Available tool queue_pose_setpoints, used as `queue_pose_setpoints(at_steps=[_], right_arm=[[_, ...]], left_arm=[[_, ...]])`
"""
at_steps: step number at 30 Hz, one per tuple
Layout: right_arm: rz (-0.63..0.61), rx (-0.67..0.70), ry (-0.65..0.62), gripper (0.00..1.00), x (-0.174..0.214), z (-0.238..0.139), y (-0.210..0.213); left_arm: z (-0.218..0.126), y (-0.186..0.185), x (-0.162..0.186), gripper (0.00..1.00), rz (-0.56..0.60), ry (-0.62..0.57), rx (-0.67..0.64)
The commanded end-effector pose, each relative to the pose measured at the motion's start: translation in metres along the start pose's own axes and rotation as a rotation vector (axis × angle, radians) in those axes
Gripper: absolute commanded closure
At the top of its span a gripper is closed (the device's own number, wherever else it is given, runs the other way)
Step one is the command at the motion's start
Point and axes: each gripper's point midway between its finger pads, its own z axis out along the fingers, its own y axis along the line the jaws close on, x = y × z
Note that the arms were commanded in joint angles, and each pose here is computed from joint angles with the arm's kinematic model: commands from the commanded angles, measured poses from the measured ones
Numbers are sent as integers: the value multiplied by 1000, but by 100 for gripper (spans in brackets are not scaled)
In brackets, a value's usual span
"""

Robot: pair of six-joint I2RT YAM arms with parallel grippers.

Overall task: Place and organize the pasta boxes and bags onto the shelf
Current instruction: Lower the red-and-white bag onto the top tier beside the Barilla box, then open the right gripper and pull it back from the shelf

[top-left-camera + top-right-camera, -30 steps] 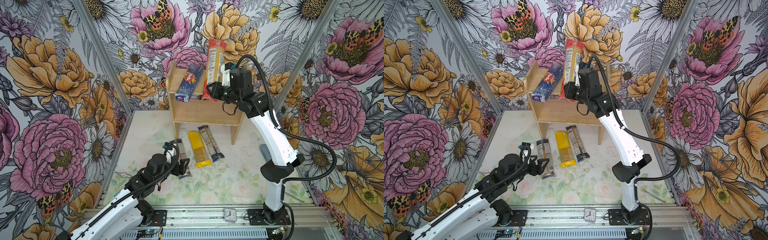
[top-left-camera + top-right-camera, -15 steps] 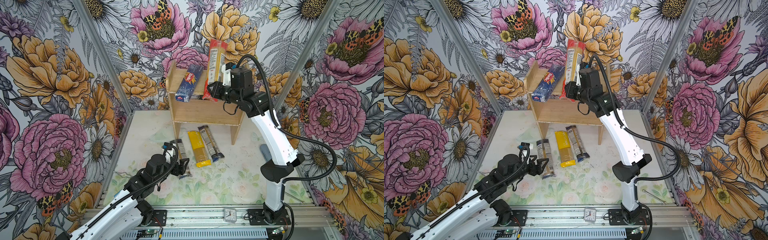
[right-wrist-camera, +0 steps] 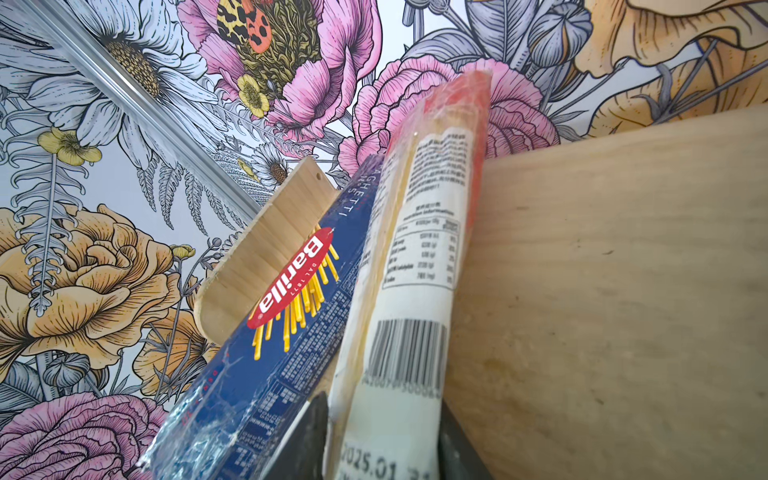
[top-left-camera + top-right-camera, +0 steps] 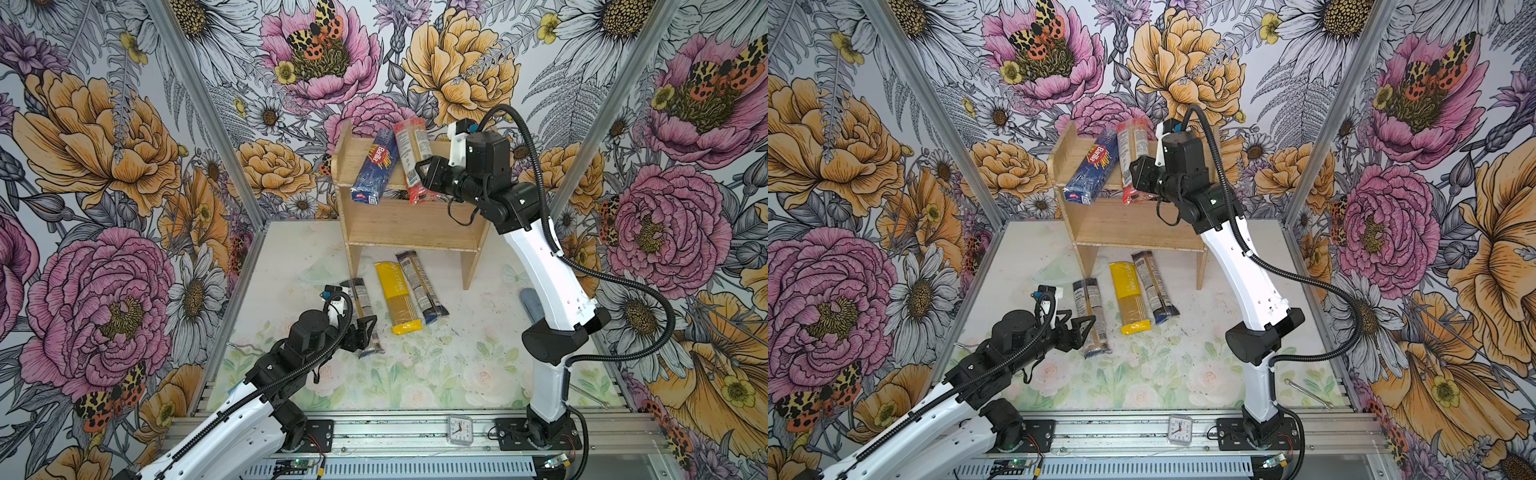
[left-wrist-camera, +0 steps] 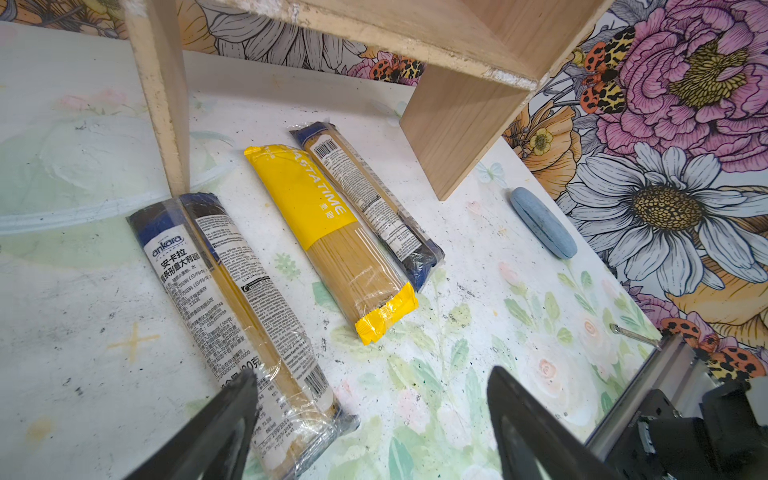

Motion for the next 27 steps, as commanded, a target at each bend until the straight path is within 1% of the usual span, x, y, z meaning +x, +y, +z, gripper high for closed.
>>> queue_pose_setpoints(at_steps=[1, 13, 17, 21, 27], right_arm=[[-25, -108, -109, 61, -31, -14, 27], [-18, -145, -61, 61, -19, -4, 31], [-30, -131, -62, 59, -18, -2, 28], [-63, -70, -82, 51, -21, -8, 17], [-115, 12, -97, 49, -21, -20, 2]], left_arm=[[-1, 2, 2, 14, -12, -9, -9], [-2, 3, 2, 14, -12, -10, -10], [-2, 3, 3, 14, -10, -8, -10], [-4, 4, 3, 13, -11, -8, -14], [-4, 4, 3, 13, -10, -9, -14]])
